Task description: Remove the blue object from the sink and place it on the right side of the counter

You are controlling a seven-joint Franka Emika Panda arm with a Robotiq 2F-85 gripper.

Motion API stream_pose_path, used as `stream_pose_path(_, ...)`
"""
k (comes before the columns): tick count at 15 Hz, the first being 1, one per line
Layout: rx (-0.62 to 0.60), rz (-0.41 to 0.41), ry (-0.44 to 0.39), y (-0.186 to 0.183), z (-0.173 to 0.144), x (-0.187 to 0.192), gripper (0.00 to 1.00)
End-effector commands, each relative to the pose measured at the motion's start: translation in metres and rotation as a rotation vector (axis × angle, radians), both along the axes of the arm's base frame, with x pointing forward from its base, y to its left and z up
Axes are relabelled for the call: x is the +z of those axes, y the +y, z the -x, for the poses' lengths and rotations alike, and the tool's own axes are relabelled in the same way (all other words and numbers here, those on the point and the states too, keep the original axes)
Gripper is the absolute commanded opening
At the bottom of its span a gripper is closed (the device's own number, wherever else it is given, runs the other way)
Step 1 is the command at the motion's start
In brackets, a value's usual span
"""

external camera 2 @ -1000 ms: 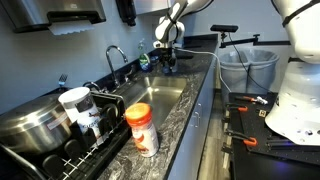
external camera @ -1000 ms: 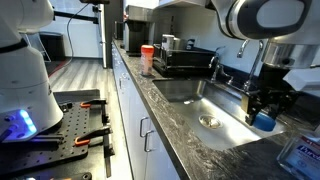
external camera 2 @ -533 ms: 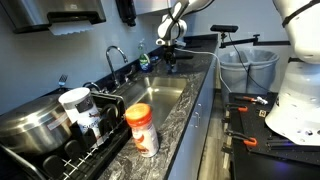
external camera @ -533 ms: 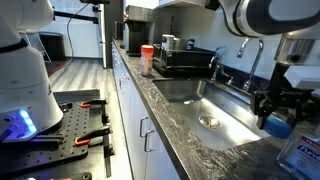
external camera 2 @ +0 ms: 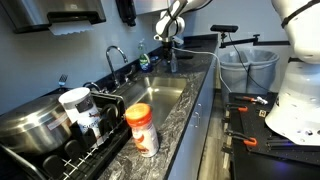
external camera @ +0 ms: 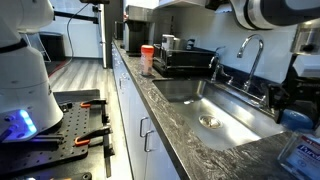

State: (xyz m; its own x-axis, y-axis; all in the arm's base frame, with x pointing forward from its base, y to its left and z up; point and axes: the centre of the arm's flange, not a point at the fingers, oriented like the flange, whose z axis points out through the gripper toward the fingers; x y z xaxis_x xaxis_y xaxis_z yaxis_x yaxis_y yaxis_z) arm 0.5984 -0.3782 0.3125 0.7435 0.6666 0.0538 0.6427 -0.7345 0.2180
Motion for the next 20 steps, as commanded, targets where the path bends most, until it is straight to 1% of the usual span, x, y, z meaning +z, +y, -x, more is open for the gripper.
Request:
stream_pose_path(1, -0.059, -0.001, -0.042, -0.02, -0.024, 0.002, 0.38)
stream_pose_path(5, -0.081, -0.014, -0.066, -0.031, -0.041, -0.012, 0.38)
stream_pose_path(10, -0.078, -0.029, -0.064, -0.036, -0.062, -0.034, 0.38)
stream_pose_path(16, -0.053, -0.042, -0.047, -0.032, -0.071, -0.058, 0.38)
stream_pose_path(20, -0.049, -0.045, -0.047, -0.033, -0.072, -0.061, 0.38)
